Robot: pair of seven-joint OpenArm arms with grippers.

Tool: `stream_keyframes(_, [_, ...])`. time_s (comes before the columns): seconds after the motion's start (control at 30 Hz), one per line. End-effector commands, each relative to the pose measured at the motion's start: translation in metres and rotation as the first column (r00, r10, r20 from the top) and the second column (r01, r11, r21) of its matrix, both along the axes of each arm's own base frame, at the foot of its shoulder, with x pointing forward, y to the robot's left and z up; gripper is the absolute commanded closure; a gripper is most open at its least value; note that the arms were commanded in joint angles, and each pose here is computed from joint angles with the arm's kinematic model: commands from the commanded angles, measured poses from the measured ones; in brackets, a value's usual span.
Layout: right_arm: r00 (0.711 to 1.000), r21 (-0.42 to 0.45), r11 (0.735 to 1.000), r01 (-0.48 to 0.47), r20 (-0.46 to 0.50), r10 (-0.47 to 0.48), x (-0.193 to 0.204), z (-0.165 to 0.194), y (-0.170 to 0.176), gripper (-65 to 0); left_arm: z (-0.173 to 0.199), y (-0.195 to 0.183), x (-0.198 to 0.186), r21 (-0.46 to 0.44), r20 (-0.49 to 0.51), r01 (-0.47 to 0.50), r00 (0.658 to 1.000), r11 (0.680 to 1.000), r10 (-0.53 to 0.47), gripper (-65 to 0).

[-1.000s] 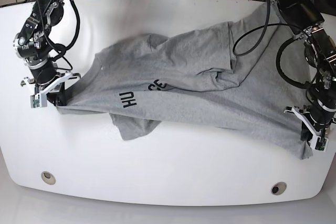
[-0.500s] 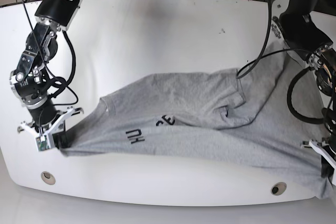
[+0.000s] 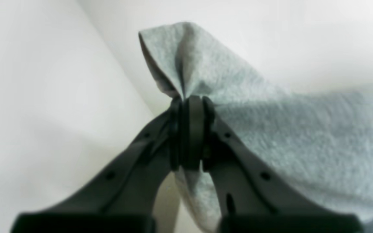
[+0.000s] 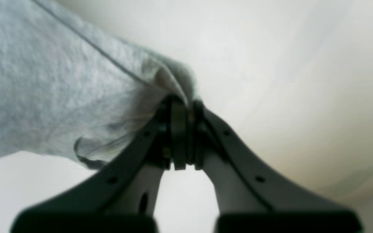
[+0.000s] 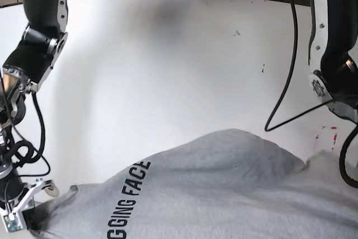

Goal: Layout the t-shirt on the table in an organized manner, then fold the t-shirt properly
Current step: 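Lower the held shirt edge onto the table with both grippers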

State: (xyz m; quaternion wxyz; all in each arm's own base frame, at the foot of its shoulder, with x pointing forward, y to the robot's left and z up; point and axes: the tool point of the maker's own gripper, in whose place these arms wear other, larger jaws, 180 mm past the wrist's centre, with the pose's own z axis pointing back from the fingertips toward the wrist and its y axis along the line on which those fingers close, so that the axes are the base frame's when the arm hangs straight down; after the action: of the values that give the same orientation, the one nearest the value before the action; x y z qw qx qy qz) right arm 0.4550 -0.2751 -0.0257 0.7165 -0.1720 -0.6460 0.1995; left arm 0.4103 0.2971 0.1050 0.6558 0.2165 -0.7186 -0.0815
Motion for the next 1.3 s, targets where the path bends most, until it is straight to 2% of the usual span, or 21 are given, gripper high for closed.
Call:
stream_keyframes(0.0, [0.995, -0.038, 0.999, 0.033, 0.09, -0.029, -0.003, 0.05, -0.011, -0.6, 0.04, 0.006, -0.014, 0.026, 0.088, -0.018, 0.996, 0.999, 0.016, 0.0])
stream_keyframes(0.13, [0.989, -0.092, 0.995, 0.041, 0.148, -0.027, -0.003, 0.095, -0.006, -0.6, 0.072, 0.006, -0.016, 0.026, 0.126, -0.009, 0.992, 1.0, 0.006, 0.0])
stream_keyframes(0.3, [0.982, -0.143, 0.988, 0.053, 0.187, -0.026, -0.006, 0.128, -0.002, -0.6, 0.084, 0.006, -0.016, 0.015, 0.144, 0.0, 0.99, 1.0, -0.002, 0.0])
stream_keyframes(0.47, [0.979, -0.168, 0.984, 0.056, 0.201, -0.021, -0.008, 0.141, 0.003, -0.6, 0.085, 0.006, -0.017, 0.017, 0.147, 0.002, 0.989, 1.0, -0.004, 0.0])
stream_keyframes(0.57, [0.981, -0.172, 0.984, 0.055, 0.195, -0.021, -0.007, 0.138, 0.004, -0.6, 0.073, 0.005, -0.011, 0.018, 0.116, 0.004, 0.993, 1.0, -0.006, 0.0])
stream_keyframes(0.8, [0.99, -0.153, 0.986, 0.066, 0.134, -0.045, -0.012, 0.095, -0.006, -0.6, 0.017, 0.006, 0.0, 0.026, -0.008, -0.012, 1.0, 1.0, 0.012, 0.0])
stream_keyframes(1.0, [0.997, -0.158, 0.985, 0.069, 0.056, -0.061, -0.028, 0.039, -0.009, -0.6, -0.056, 0.005, 0.003, 0.012, -0.144, -0.003, 0.99, 1.0, 0.004, 0.0])
stream_keyframes(1.1, [0.998, -0.152, 0.987, 0.06, -0.009, -0.062, -0.036, 0.002, -0.007, -0.6, -0.1, 0.001, 0.003, -0.04, -0.216, 0.036, 0.975, 0.999, -0.044, 0.0])
stream_keyframes(1.13, [0.997, -0.137, 0.989, 0.056, -0.035, -0.062, -0.039, -0.014, -0.005, -0.6, -0.122, 0.002, 0.001, -0.066, -0.258, 0.046, 0.964, 0.997, -0.062, 0.0])
stream_keyframes(1.27, [0.991, -0.101, 0.993, 0.068, -0.107, -0.079, -0.056, -0.056, -0.008, -0.6, -0.174, 0.004, -0.013, -0.111, -0.35, 0.058, 0.932, 0.992, -0.094, 0.0])
